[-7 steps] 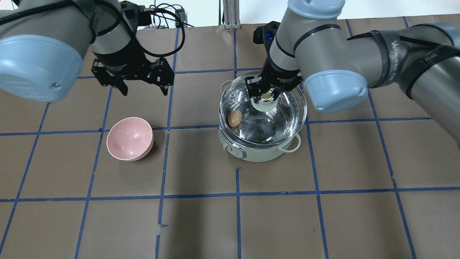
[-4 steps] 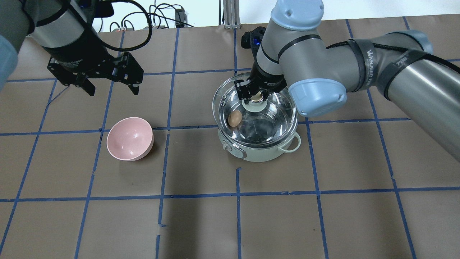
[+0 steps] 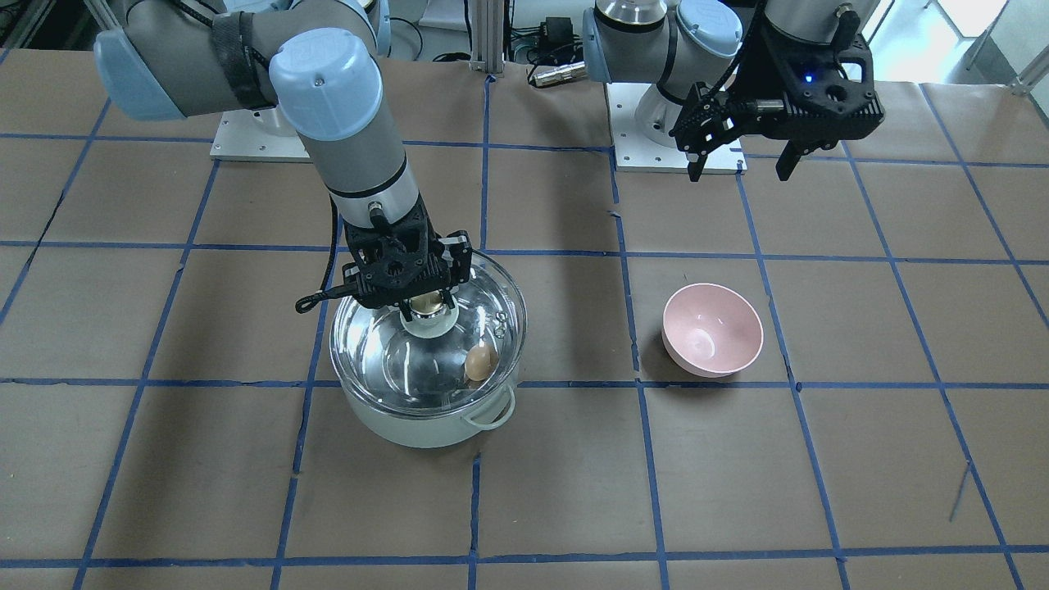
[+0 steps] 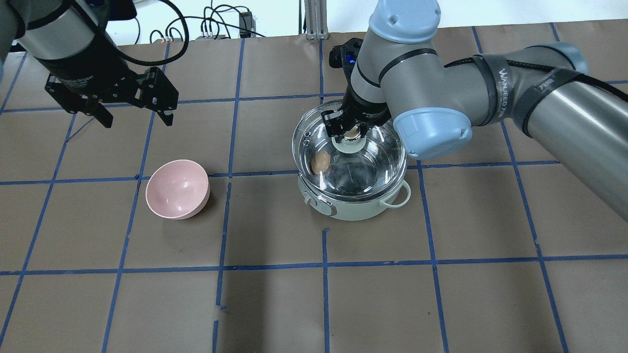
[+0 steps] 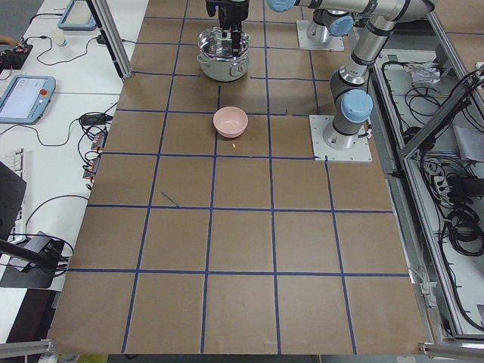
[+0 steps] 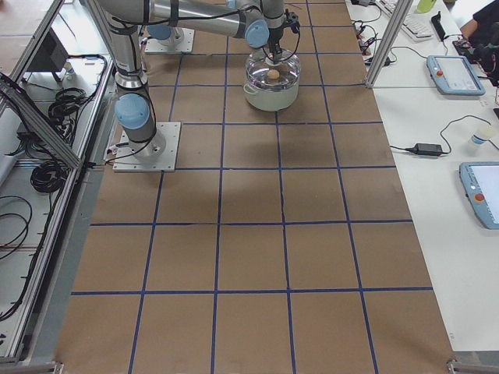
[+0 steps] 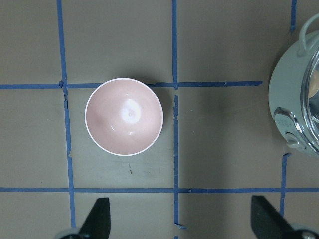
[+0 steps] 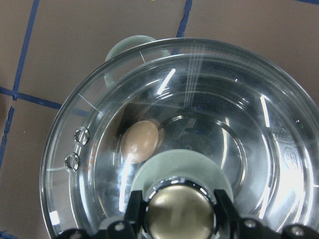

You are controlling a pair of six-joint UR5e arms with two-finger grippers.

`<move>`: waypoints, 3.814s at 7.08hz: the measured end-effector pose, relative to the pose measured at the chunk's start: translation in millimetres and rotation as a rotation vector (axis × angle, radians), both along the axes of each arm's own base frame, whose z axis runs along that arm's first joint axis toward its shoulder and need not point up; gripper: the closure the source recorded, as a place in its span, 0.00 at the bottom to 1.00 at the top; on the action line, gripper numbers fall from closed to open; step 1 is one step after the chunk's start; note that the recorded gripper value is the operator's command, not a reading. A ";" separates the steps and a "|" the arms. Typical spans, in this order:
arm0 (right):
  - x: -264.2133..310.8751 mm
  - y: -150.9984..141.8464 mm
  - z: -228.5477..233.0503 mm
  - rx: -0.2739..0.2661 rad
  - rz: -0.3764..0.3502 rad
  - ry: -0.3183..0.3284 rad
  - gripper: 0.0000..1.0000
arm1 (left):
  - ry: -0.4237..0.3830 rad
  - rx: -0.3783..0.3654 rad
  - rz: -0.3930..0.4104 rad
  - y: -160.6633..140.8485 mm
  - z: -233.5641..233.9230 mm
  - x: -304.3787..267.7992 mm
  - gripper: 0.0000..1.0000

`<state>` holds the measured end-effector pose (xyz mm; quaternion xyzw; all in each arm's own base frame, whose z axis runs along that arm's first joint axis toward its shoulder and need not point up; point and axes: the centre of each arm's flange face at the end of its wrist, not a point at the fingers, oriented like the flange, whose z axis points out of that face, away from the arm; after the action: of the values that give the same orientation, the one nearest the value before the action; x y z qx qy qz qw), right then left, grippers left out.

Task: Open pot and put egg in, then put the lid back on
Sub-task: 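Place the lid back on the pot with the right gripper while the left withdraws, then release the lid knob and raise the right gripper away from the pot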

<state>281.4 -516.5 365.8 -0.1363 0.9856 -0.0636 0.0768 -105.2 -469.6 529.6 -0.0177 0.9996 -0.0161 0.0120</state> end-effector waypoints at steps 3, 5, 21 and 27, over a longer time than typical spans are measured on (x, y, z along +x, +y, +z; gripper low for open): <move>-1.6 1.3 0.4 0.000 0.000 0.005 0.85 | 0.019 0.024 0.029 -0.5 0.9 12.4 0.00; -2.4 1.7 0.8 0.000 -0.007 0.011 0.84 | 0.004 0.033 0.030 -0.8 2.2 14.2 0.00; -3.3 2.1 -0.5 -0.001 -0.014 0.018 0.40 | 0.013 0.071 0.009 -11.9 -12.6 3.0 0.00; -2.6 -0.4 1.3 -0.024 -0.011 0.011 0.33 | 0.015 0.068 0.009 -11.0 -12.7 2.3 0.00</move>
<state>278.8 -516.9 367.2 -0.1319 0.9860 -0.0753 0.0692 -102.9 -480.5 516.9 -0.0217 0.9996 0.0183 0.0051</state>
